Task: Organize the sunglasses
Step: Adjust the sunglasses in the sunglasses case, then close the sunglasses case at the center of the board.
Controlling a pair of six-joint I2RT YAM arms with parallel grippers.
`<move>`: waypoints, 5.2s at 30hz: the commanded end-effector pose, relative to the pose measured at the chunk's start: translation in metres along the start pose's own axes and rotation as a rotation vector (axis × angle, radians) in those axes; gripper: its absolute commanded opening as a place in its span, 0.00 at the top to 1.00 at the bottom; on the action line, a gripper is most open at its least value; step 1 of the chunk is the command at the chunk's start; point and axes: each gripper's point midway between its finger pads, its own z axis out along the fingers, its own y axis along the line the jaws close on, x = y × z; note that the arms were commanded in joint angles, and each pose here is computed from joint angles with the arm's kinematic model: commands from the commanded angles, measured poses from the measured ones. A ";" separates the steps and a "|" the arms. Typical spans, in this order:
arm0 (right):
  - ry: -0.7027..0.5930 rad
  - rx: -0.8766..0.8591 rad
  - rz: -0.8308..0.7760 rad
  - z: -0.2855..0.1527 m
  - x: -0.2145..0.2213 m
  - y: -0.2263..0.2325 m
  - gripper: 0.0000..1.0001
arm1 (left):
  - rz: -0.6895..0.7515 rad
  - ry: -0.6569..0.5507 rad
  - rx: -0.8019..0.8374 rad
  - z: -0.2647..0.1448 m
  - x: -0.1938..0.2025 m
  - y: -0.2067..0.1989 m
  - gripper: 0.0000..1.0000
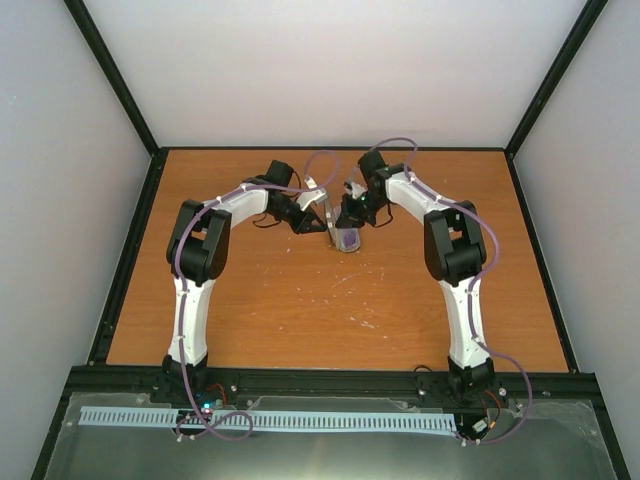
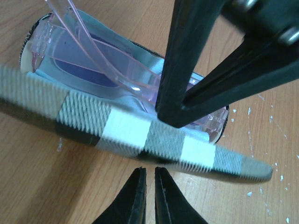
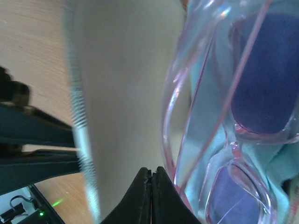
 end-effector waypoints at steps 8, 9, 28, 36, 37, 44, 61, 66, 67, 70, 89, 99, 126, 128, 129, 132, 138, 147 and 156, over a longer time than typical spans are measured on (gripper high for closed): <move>0.037 0.010 0.031 0.026 0.008 -0.025 0.96 | 0.046 -0.032 -0.011 -0.012 -0.019 -0.010 0.91; 0.026 0.002 0.023 0.023 0.006 -0.021 0.96 | 0.047 -0.032 -0.010 -0.012 -0.018 -0.010 0.91; -0.113 -0.029 -0.059 -0.042 -0.014 0.020 0.94 | 0.055 -0.039 -0.012 -0.014 -0.023 -0.010 0.91; -0.038 -0.040 -0.034 -0.017 -0.004 0.005 0.95 | 0.053 -0.040 -0.013 -0.014 -0.024 -0.009 0.91; -0.031 -0.040 -0.031 -0.015 -0.003 0.004 0.95 | 0.053 -0.040 -0.012 -0.013 -0.024 -0.009 0.91; 0.025 -0.010 0.012 0.005 0.015 -0.020 0.95 | 0.046 -0.037 -0.010 -0.012 -0.022 -0.009 0.91; -0.058 -0.045 -0.025 -0.015 0.005 -0.002 0.89 | 0.048 -0.038 -0.012 -0.014 -0.024 -0.009 0.91; -0.141 -0.069 -0.078 -0.049 -0.007 0.028 0.86 | 0.057 -0.040 -0.013 -0.014 -0.029 -0.009 0.91; -0.155 -0.074 -0.083 -0.056 -0.008 0.032 0.86 | 0.059 -0.043 -0.015 -0.015 -0.031 -0.009 0.91; -0.203 -0.078 -0.087 -0.075 -0.009 0.038 0.86 | 0.069 -0.048 -0.017 -0.016 -0.037 -0.010 0.91; -0.188 0.239 0.218 -0.039 0.007 -0.109 0.97 | 0.062 -0.032 -0.002 -0.003 -0.038 -0.014 0.91; -0.149 0.144 0.170 -0.008 -0.007 -0.095 0.97 | 0.058 -0.023 0.001 0.001 -0.038 -0.014 0.91; -0.226 0.028 -0.006 -0.028 -0.020 -0.020 0.97 | 0.065 0.000 0.060 0.030 -0.035 -0.031 0.91; -0.210 0.032 -0.018 -0.024 -0.017 -0.018 0.97 | 0.068 0.000 0.063 0.032 -0.037 -0.033 0.91; -0.201 0.035 -0.021 -0.022 -0.015 -0.018 0.97 | 0.069 0.001 0.064 0.033 -0.038 -0.033 0.91; -0.188 0.035 -0.035 -0.017 -0.012 -0.014 0.97 | 0.073 0.001 0.068 0.036 -0.041 -0.035 0.91; -0.179 0.028 -0.052 -0.013 -0.011 -0.006 0.97 | 0.072 0.003 0.075 0.040 -0.041 -0.038 0.91; -0.178 0.069 -0.041 -0.019 -0.006 -0.017 0.97 | 0.098 0.026 0.054 0.036 -0.039 -0.040 0.92; -0.157 0.222 0.016 -0.033 0.015 -0.056 0.80 | 0.177 -0.045 -0.045 -0.015 -0.062 -0.053 0.68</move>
